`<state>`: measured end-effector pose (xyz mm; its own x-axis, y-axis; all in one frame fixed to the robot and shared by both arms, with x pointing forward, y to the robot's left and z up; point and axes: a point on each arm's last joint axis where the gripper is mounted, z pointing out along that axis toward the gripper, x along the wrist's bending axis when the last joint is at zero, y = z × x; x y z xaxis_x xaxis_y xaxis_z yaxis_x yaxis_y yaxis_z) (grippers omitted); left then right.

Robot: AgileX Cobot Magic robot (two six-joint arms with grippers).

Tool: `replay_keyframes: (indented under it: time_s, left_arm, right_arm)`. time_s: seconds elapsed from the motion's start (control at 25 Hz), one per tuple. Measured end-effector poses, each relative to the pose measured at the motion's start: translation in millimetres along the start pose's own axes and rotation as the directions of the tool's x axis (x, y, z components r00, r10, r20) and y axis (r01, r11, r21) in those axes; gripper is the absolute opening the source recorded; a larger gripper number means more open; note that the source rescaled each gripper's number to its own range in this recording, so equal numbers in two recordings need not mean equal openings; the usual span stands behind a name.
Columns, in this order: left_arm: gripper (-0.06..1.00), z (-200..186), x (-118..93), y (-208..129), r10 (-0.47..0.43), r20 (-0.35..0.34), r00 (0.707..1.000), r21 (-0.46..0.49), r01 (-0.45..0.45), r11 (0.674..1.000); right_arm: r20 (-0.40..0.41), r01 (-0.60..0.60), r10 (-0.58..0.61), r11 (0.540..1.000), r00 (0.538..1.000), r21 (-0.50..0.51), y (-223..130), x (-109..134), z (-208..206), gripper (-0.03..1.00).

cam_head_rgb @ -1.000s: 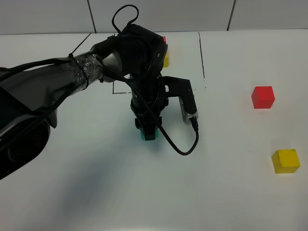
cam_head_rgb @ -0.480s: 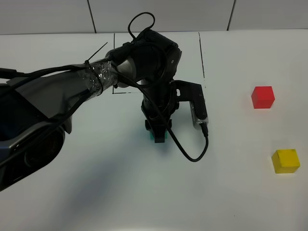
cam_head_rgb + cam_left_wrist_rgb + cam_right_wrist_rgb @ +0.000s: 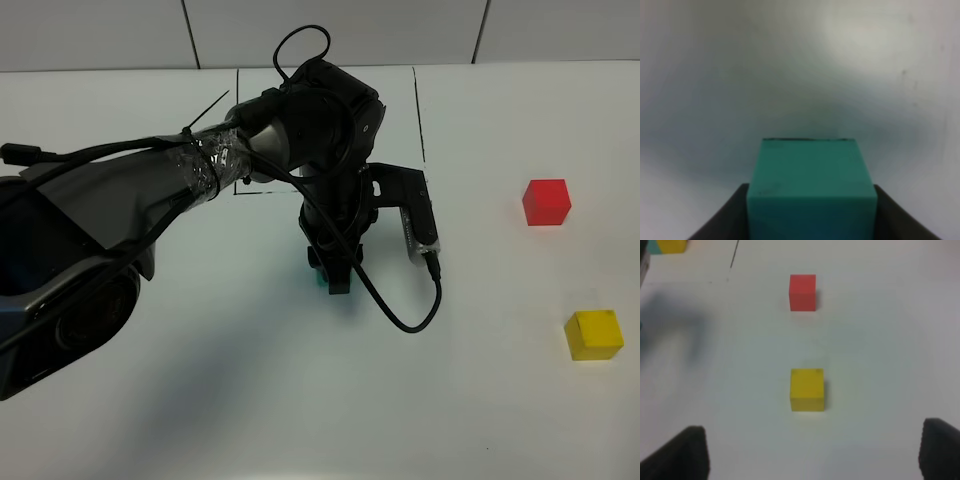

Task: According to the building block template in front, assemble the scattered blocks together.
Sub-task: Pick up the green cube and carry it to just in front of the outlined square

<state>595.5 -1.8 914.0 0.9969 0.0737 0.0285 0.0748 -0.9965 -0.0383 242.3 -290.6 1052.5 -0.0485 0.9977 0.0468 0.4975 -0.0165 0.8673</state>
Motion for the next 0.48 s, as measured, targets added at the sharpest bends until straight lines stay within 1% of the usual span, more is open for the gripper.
replay_keyframes:
  time_s: [0.16, 0.48]
  left_arm:
    - [0.00, 0.0, 1.2, 1.3, 0.003, -0.013, 1.000, -0.014, -0.003, 1.000]
    - [0.00, 4.5, 1.3, 1.7, 0.035, -0.008, 0.999, -0.008, -0.035, 0.999]
  right_arm:
    - [0.000, 0.000, 0.000, 1.000, 1.000, 0.000, 0.0, 0.0, 0.0, 0.72]
    - [0.000, -0.001, 0.001, 1.000, 1.000, 0.000, 0.0, 0.0, 0.0, 0.72]
